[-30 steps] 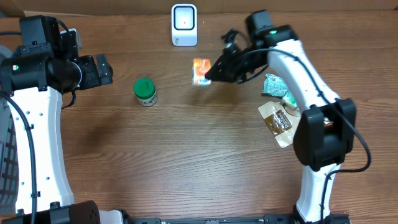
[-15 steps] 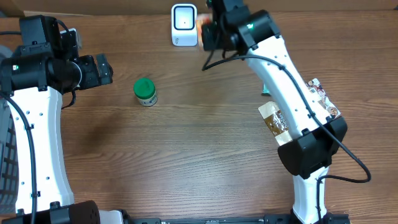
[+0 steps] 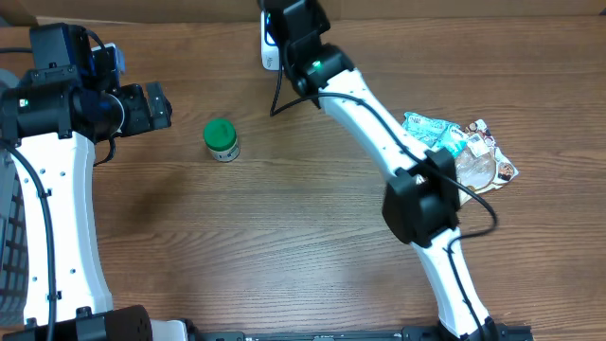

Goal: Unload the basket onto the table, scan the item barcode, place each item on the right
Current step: 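Lift the orange box and hold it up to the scanner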

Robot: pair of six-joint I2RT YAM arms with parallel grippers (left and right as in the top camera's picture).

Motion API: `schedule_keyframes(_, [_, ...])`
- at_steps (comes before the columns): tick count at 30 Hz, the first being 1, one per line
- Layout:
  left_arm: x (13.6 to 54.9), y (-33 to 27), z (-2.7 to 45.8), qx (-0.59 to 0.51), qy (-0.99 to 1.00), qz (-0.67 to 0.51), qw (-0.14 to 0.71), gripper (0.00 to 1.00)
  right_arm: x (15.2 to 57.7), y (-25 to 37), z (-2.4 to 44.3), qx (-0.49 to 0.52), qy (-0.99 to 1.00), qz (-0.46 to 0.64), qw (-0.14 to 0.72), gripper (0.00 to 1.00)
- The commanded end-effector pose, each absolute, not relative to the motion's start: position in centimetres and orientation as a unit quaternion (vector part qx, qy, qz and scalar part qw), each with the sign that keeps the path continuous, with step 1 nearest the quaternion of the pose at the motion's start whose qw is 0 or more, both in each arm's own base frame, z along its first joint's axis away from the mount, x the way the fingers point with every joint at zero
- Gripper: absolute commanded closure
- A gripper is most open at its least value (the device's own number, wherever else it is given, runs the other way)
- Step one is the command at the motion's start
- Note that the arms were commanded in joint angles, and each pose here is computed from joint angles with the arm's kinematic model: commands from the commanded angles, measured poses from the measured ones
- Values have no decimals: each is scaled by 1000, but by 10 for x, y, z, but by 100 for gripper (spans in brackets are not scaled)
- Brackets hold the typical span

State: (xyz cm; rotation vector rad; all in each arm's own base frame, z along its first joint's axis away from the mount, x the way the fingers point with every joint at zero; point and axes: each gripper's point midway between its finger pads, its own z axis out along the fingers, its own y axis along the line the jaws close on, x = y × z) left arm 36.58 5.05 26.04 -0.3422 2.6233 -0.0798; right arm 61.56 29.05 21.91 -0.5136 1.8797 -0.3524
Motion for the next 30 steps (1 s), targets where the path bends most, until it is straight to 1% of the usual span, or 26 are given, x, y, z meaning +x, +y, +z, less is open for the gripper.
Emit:
schedule_keyframes(1, [366,53,268,-134,957,-29,255,0,631,285,194,-300,757,-245,526,96])
schedule_keyframes(7, [366,53,268,-134,957,-29,255,0,646,295,155,-386,704,-312,508,96])
schedule_keyframes(10, [366,53,268,-134,957,-29,255,0,648,297,146,-400,697,-320,503,96])
schedule_keyframes(26, [366,53,268,-134,957,-29,255,0,647,297,146,-398,697,-322,502,96])
schedule_keyframes(30, [366,53,268,-134,957,-29,255,1,645,299,159,-366,712,-297,521,96])
